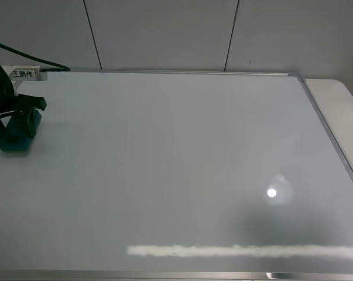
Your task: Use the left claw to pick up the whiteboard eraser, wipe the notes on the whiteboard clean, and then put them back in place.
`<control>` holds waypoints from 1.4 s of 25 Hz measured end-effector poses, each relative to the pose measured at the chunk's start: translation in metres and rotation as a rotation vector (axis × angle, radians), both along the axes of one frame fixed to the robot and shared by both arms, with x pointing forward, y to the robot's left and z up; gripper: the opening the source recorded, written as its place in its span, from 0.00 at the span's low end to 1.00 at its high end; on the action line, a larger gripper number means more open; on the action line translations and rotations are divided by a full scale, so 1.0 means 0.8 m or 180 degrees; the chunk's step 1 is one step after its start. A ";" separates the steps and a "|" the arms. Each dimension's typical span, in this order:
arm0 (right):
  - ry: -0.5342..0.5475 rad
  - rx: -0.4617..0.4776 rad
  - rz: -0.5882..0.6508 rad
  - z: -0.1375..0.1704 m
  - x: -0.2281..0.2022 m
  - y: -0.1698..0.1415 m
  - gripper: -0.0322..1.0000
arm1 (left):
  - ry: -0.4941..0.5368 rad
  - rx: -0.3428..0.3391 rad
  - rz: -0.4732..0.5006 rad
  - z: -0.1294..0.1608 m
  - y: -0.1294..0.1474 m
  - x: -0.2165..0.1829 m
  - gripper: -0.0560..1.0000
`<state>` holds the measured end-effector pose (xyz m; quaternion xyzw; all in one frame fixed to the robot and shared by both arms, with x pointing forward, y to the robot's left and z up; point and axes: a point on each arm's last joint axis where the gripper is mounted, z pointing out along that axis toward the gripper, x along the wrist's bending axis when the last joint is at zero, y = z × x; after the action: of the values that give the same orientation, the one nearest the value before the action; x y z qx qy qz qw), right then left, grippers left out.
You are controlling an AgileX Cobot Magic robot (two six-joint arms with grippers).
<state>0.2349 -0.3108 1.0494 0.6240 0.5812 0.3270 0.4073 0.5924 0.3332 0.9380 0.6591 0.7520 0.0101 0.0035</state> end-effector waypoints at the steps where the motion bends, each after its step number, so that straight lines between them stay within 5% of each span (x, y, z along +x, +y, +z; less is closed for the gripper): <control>1: 0.0000 0.0000 0.0000 0.000 0.000 0.000 0.99 | -0.0002 -0.0028 -0.0034 0.000 -0.001 0.000 0.58; 7: 0.0000 0.0000 0.0000 0.000 0.000 0.000 0.99 | -0.0010 -0.0116 -0.0258 0.000 -0.004 0.000 0.58; 23: 0.0000 0.0000 0.0000 0.000 0.000 0.000 0.99 | 0.0010 -0.0125 -0.0216 0.000 -0.005 0.000 0.59; 28: 0.0000 0.0000 0.0000 0.000 0.000 0.000 0.99 | 0.0010 -0.0124 -0.0249 0.000 -0.005 0.000 0.93; 35: 0.0000 0.0000 0.0000 0.000 0.000 0.000 0.99 | -0.0009 -0.0121 -0.0262 0.000 -0.005 0.000 0.99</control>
<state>0.2349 -0.3108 1.0494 0.6240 0.5812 0.3270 0.4073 0.5925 0.3296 0.9380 0.6892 0.7243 -0.0035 0.0175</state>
